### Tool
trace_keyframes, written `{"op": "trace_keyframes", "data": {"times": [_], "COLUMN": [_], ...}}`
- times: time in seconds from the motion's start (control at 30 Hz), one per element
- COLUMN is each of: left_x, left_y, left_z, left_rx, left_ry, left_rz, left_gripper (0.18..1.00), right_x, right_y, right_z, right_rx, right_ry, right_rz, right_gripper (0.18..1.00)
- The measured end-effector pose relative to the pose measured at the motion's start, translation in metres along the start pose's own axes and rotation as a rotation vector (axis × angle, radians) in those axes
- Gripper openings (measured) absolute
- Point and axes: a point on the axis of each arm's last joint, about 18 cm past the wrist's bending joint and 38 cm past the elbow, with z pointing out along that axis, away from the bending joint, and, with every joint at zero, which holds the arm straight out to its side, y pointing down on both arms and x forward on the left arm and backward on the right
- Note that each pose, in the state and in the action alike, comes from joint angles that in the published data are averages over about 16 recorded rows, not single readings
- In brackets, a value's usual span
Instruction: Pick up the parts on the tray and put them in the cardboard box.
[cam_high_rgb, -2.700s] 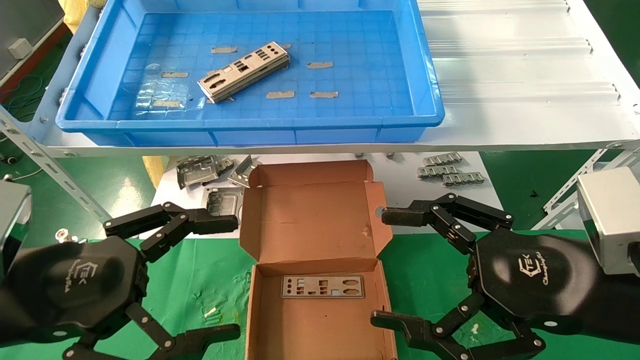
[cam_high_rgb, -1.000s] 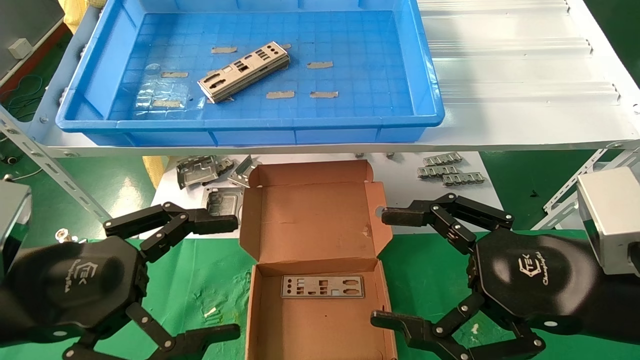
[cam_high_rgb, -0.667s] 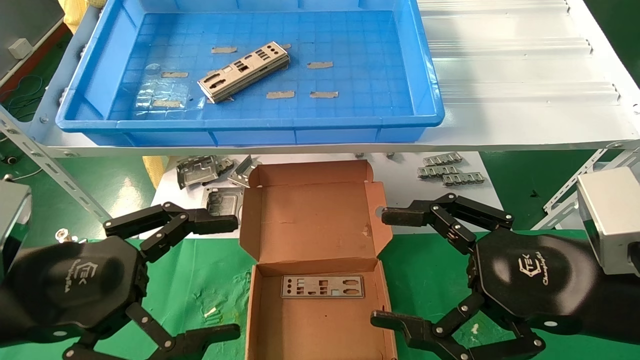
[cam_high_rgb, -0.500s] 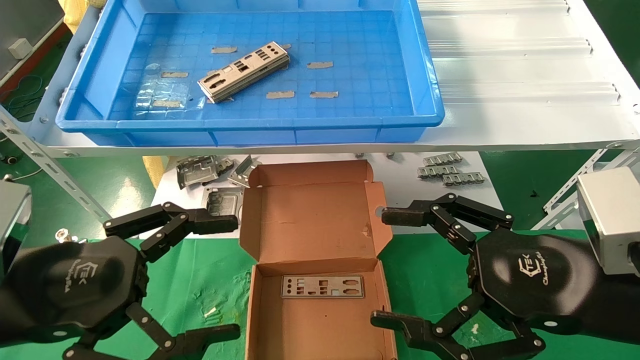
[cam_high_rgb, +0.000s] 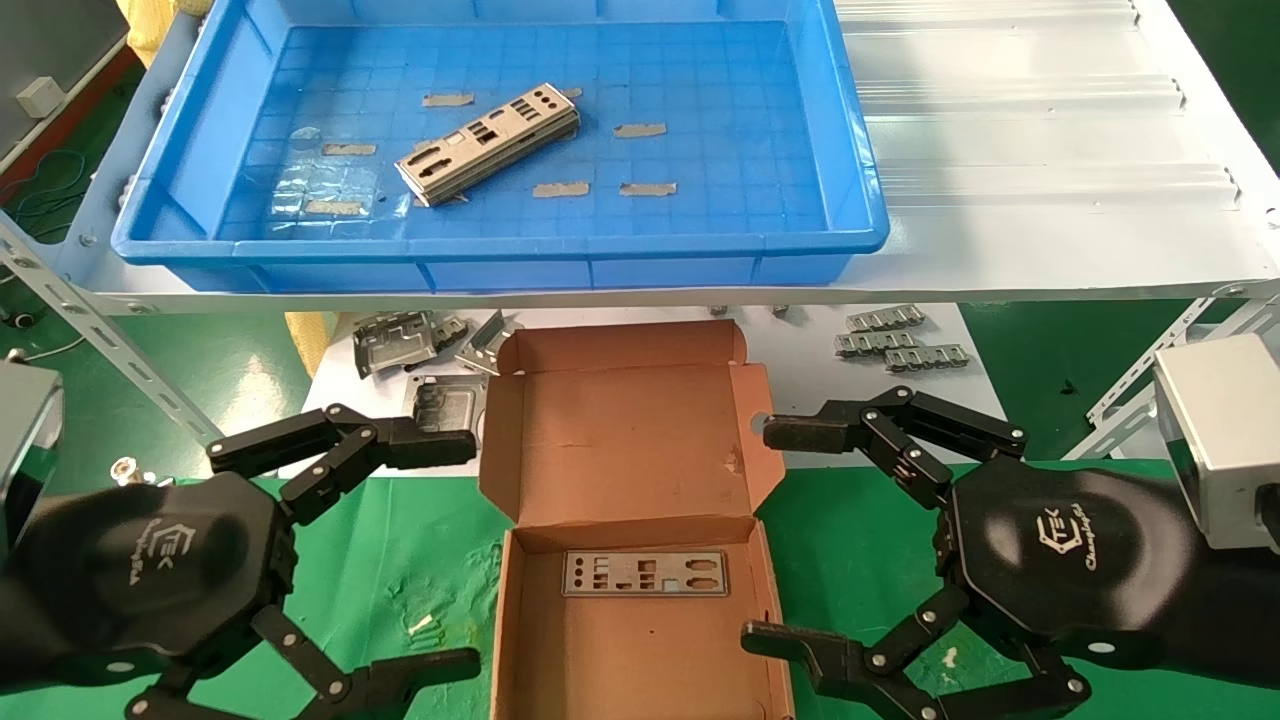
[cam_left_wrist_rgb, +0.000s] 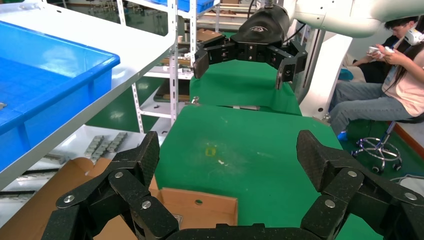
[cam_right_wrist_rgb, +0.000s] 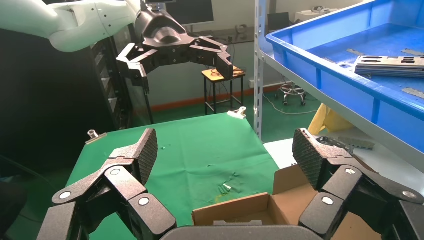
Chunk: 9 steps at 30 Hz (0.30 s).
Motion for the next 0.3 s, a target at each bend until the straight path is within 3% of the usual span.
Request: {"op": "trace_keyframes", "data": {"times": [0.3], "left_x": [0.0000], "left_y": [0.0000], "left_z": [0.0000], "left_rx": [0.000], "left_ry": [0.000], "left_rz": [0.000], "left_gripper": [1.001], "right_x": [0.0000], "right_y": [0.0000], "right_z": [0.0000], "right_rx": [0.000], "right_ry": [0.000], "right_rz": [0.000], "right_gripper": [1.000]}}
